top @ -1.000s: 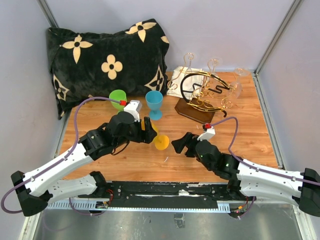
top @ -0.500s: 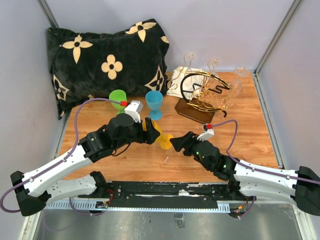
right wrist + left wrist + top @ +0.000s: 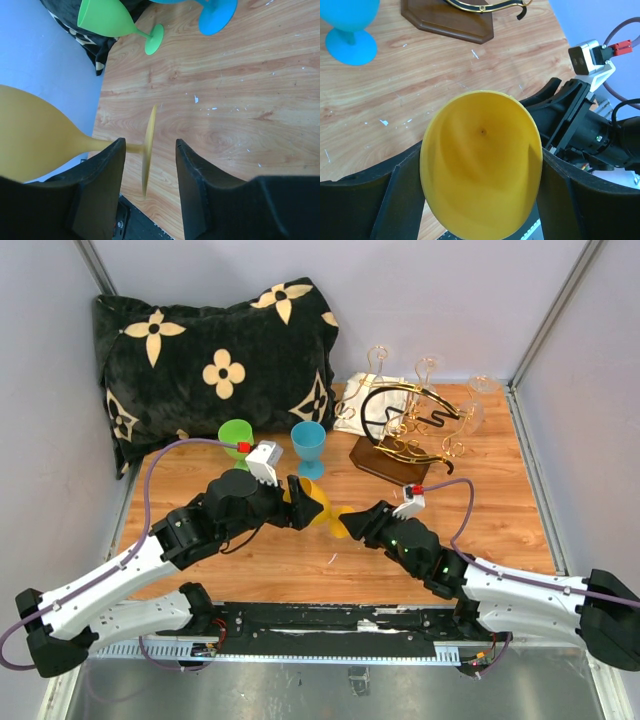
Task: Place the wine glass upside down on the wine glass rack
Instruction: Turn the wine glass upside down at the wine rack.
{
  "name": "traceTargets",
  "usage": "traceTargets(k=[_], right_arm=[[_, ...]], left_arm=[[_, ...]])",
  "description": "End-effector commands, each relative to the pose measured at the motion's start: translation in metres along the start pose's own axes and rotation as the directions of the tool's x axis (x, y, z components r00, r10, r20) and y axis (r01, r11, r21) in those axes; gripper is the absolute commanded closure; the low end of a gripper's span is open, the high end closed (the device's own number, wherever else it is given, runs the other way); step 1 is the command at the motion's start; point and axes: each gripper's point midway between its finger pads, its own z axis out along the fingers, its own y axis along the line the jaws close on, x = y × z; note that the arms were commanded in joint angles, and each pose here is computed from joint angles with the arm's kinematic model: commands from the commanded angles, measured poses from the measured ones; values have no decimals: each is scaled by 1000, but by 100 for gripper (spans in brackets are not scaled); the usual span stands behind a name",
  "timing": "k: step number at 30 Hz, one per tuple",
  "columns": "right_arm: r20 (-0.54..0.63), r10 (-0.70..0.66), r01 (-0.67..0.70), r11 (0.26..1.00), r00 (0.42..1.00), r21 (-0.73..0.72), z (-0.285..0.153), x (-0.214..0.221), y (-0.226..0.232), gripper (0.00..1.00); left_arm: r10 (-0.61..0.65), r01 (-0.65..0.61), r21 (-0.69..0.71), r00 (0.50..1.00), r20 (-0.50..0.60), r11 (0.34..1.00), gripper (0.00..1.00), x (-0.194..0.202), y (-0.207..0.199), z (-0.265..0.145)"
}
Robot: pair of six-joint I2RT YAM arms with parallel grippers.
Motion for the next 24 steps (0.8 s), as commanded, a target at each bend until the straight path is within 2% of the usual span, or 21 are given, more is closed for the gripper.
traceTargets(k=[1,8,15,17,22,24], right_arm=[[-6,20,-20,1000,1000,-24,4,0,3,57],[-32,28,-30,998,999,-54,8,5,9,71],[-9,-1,1,999,1000,-48,7,-2,9,95],[-1,-21,21,999,1000,-40,7,-4,7,99],[22,-53,53,998,998,-26,4,-10,3,99],[34,-74,74,997,997,-19,3,-14,2,99]], left_arm=[[-15,12,45,998,61,999,35,-12,-9,-6],[-17,15,37,997,77,999,35,-14,-7,-6],[-19,16,29,996,91,999,33,-14,-4,-6],[-20,18,28,995,93,999,29,-15,-4,-7],[-18,15,27,995,101,1000,10,-16,-3,-8],[-11,8,35,994,105,999,6,-17,-5,-8]])
